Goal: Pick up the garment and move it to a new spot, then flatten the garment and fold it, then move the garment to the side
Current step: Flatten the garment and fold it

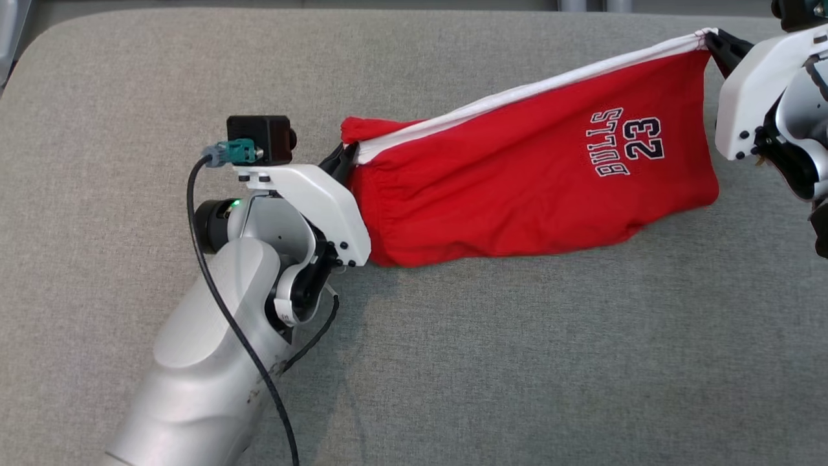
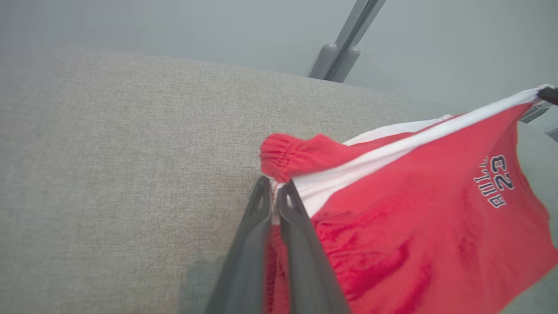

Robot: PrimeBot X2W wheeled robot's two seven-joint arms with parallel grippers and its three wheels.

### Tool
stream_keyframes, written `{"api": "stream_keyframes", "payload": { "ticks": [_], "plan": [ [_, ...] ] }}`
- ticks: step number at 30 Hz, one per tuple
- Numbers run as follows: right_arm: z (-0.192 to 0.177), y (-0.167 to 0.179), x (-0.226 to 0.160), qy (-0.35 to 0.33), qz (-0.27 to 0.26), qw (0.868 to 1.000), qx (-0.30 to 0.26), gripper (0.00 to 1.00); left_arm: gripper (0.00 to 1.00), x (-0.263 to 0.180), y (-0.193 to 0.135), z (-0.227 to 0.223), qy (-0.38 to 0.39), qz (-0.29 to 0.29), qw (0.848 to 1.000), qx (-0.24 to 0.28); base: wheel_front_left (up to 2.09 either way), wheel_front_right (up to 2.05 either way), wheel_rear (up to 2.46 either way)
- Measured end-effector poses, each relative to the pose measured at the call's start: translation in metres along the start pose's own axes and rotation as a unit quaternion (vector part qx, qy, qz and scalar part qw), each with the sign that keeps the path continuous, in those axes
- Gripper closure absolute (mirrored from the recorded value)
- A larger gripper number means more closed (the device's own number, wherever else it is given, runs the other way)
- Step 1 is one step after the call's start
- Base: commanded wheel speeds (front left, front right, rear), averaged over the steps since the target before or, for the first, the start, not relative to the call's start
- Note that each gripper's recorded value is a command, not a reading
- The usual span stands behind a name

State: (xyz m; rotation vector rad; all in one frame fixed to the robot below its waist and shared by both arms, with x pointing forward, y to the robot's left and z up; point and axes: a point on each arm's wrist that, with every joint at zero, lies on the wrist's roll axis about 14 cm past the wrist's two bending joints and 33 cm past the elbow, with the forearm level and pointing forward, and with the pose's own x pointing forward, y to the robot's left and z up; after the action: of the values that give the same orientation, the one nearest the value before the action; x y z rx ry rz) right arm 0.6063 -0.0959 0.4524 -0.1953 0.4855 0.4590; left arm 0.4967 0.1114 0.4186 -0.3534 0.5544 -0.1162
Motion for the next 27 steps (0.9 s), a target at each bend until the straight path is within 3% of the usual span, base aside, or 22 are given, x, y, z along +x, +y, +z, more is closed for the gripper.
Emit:
{"api": "stream_keyframes", "payload": {
  "ticks": [2,3,4,5,6,15,27],
  "plan": [
    [-0.002,0.000,0.006,0.000,0.000,1.000,0.001,1.00,1.00,0.004,0.003,-0.004,0.008,0.003,1.000,0.000,0.00,0.00,0.00],
    [-0.002,0.000,0.009,-0.001,0.000,1.000,0.002,1.00,0.81,0.006,0.002,-0.006,0.012,0.002,1.000,0.000,0.00,0.00,0.00],
    [-0.003,0.001,0.012,-0.002,0.000,1.000,0.005,1.00,0.38,0.008,0.001,-0.007,0.013,-0.001,1.000,0.004,0.00,0.00,0.00],
    [-0.002,0.001,0.014,-0.003,0.000,1.000,0.008,0.89,0.00,0.009,0.001,-0.007,0.012,-0.001,1.000,0.010,0.00,0.00,0.00],
    [-0.001,0.003,0.017,-0.007,0.001,1.000,0.007,0.00,0.00,0.010,0.001,-0.006,0.008,0.000,1.000,0.019,0.00,0.00,0.00],
    [0.008,0.007,0.020,-0.019,-0.003,0.999,0.031,0.00,0.00,0.004,0.003,0.030,-0.090,-0.005,0.994,0.068,0.00,0.00,0.00],
    [-0.002,0.003,-0.006,0.027,-0.025,0.992,0.117,0.00,0.00,-0.068,0.029,0.044,-0.225,0.002,0.969,0.100,0.00,0.00,0.00]
  ]
}}
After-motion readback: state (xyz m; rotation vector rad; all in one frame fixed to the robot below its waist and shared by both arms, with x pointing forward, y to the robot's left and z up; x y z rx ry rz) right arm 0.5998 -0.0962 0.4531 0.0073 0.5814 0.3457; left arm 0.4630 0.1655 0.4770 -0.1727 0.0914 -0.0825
